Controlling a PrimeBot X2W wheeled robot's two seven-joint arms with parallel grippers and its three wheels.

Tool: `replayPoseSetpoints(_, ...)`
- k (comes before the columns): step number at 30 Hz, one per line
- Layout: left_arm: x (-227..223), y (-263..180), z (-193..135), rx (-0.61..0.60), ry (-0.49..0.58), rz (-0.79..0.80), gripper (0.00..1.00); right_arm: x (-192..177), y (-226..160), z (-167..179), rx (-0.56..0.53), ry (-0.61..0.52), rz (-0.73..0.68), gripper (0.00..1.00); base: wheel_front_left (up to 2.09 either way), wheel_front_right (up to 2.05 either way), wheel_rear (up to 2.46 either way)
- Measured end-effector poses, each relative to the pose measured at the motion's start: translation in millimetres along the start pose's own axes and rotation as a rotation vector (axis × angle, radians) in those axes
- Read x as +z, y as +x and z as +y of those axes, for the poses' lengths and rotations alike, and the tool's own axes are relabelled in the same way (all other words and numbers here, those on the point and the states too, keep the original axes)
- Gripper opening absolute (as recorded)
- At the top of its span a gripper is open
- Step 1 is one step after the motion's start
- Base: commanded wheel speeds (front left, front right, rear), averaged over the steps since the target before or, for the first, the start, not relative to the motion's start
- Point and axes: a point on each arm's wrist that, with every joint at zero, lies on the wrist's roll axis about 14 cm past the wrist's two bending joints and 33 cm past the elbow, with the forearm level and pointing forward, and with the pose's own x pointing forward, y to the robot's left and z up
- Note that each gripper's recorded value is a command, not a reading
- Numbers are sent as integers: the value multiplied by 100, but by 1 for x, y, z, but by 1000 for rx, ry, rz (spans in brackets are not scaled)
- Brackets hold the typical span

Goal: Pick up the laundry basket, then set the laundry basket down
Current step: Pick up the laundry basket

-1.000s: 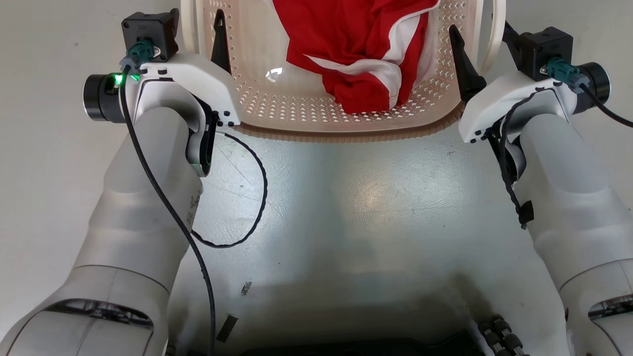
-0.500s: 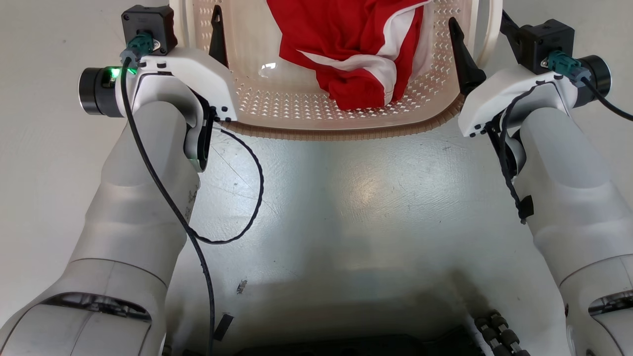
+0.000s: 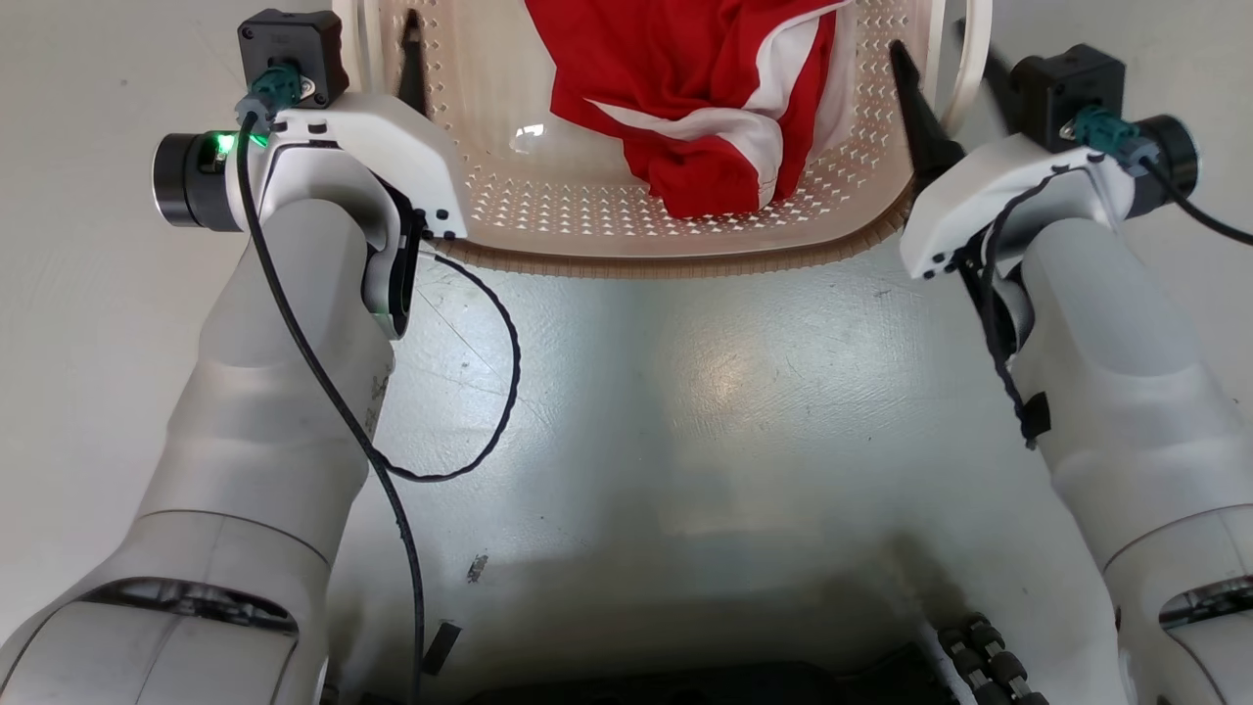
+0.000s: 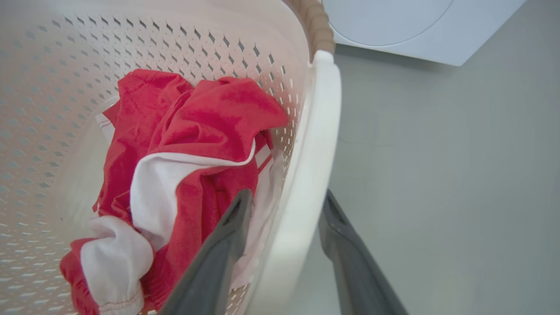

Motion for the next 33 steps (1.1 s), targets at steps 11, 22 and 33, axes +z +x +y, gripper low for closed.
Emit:
replayPoseSetpoints(11, 6, -3, -4, -2, -10, -6, 0, 0, -4, 3, -1, 30, 8, 0, 0, 0, 0)
replayPoseSetpoints(22, 11, -30, -4, 5, 5, 11, 0, 13, -28, 10, 7, 23, 10, 0, 0, 0, 0)
replayPoseSetpoints(33, -2, -97, -17, -33, 54, 73, 0, -1, -102, 34, 47, 56, 64, 0, 0, 0, 0)
